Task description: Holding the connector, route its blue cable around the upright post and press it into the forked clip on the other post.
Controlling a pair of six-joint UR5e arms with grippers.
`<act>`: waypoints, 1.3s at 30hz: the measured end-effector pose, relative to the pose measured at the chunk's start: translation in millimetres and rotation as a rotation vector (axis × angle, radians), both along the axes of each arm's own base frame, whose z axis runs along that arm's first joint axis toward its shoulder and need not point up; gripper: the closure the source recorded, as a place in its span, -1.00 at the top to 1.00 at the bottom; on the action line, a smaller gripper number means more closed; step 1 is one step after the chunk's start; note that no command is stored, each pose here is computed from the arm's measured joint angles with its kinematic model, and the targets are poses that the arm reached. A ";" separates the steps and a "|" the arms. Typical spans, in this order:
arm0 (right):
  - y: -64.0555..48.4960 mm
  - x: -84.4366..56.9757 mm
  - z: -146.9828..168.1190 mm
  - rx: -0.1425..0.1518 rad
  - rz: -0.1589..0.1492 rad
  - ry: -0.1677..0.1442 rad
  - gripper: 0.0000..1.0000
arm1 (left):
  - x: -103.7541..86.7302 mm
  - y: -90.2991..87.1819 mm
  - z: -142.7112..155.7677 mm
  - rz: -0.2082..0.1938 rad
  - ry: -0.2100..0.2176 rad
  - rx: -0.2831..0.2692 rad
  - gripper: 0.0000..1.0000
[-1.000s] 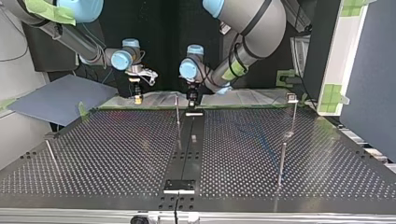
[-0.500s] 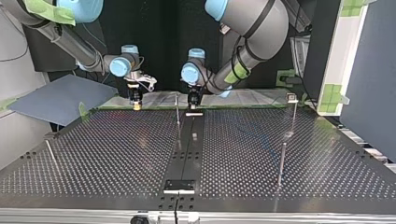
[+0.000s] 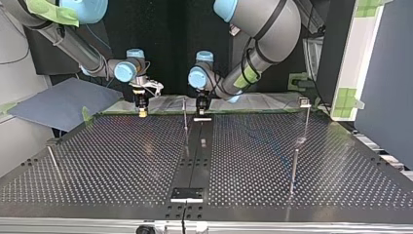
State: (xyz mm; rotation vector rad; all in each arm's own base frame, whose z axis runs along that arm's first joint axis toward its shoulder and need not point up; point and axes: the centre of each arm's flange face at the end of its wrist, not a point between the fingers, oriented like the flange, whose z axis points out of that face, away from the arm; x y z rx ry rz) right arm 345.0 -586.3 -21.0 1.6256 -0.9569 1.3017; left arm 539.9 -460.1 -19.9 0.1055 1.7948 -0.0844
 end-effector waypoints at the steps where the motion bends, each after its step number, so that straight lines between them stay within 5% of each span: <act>1: 0.1 0.4 0.1 -0.001 0.001 0.000 -0.27 | -1.1 -0.1 -0.4 -0.001 0.005 0.006 0.33; 3: 0.3 0.7 0.1 0.000 0.002 0.000 -0.27 | -3.7 -0.2 -1.1 -0.004 0.017 0.019 0.84; 5: 0.8 1.3 0.0 0.001 0.003 0.000 -0.27 | -6.0 0.3 -1.9 -0.005 0.032 0.030 0.97; 14: 3.1 2.5 -1.1 0.012 0.006 0.004 -0.27 | -11.5 1.2 -3.5 -0.015 0.071 0.043 0.97; 23: 3.6 1.6 -1.7 0.019 0.005 0.007 -0.27 | -16.8 1.2 13.5 -0.054 0.060 -0.043 0.97; 30: 3.1 2.0 -1.3 0.014 0.006 0.005 -0.27 | -31.4 -5.4 33.2 -0.119 0.036 -0.110 0.97; 39: 4.0 1.0 -2.2 0.023 0.005 0.008 -0.27 | -64.7 -3.5 14.6 -0.205 0.101 -0.093 0.97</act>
